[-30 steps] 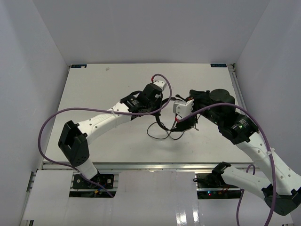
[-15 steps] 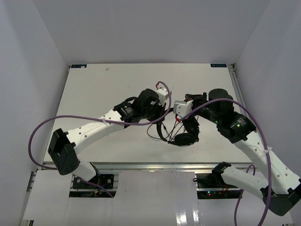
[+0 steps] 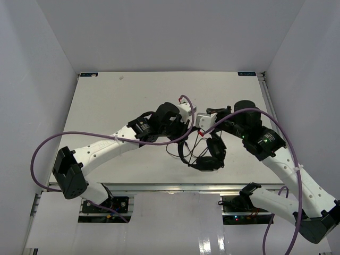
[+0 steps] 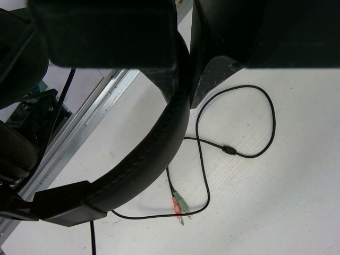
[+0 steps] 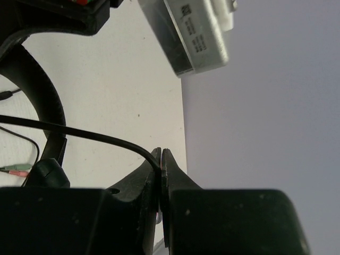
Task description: Wrap the headphones
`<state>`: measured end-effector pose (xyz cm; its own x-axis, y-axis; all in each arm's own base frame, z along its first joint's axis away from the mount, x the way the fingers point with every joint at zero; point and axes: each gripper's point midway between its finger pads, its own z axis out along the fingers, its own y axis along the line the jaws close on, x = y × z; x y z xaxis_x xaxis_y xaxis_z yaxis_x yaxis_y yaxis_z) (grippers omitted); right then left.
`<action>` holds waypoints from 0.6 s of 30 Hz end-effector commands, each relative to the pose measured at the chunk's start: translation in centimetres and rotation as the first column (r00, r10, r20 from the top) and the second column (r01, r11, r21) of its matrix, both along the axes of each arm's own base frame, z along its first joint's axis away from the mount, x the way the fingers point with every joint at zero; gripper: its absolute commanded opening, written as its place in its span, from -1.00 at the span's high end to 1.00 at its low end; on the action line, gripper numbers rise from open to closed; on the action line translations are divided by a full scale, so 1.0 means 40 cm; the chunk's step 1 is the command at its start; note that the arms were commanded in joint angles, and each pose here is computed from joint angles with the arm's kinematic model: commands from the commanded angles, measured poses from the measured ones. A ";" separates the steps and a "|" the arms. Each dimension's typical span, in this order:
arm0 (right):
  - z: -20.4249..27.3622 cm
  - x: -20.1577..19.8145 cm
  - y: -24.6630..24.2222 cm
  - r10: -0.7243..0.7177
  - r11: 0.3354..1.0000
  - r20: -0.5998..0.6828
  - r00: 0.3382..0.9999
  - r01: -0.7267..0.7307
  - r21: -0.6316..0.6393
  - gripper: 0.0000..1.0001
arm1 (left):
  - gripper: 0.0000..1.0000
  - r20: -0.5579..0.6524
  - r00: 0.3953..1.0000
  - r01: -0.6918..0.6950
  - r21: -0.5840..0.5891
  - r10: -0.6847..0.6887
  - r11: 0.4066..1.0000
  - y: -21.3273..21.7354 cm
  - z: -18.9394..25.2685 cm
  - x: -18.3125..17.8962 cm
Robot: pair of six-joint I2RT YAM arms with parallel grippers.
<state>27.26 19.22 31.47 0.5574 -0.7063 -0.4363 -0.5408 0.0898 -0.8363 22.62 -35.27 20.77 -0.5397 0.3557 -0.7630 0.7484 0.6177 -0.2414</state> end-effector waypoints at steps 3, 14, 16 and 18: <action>0.063 0.033 -0.022 -0.037 0.988 -0.007 0.999 0.037 0.153 0.85 | 1.00 0.050 0.997 0.055 -0.102 -0.050 0.993 0.025 0.102 -0.059; 0.041 0.030 -0.044 0.008 0.968 -0.121 0.993 0.023 0.251 0.85 | 1.00 0.086 0.996 0.029 -0.124 -0.018 0.992 0.056 0.141 -0.064; 0.036 0.024 -0.040 0.023 0.963 -0.143 0.989 0.016 0.269 0.85 | 1.00 0.088 0.996 0.025 -0.123 -0.014 0.992 0.057 0.145 -0.061; 0.039 0.017 -0.041 0.033 0.959 -0.150 0.988 0.011 0.284 0.85 | 1.00 0.092 0.996 0.018 -0.118 -0.007 0.993 0.057 0.145 -0.056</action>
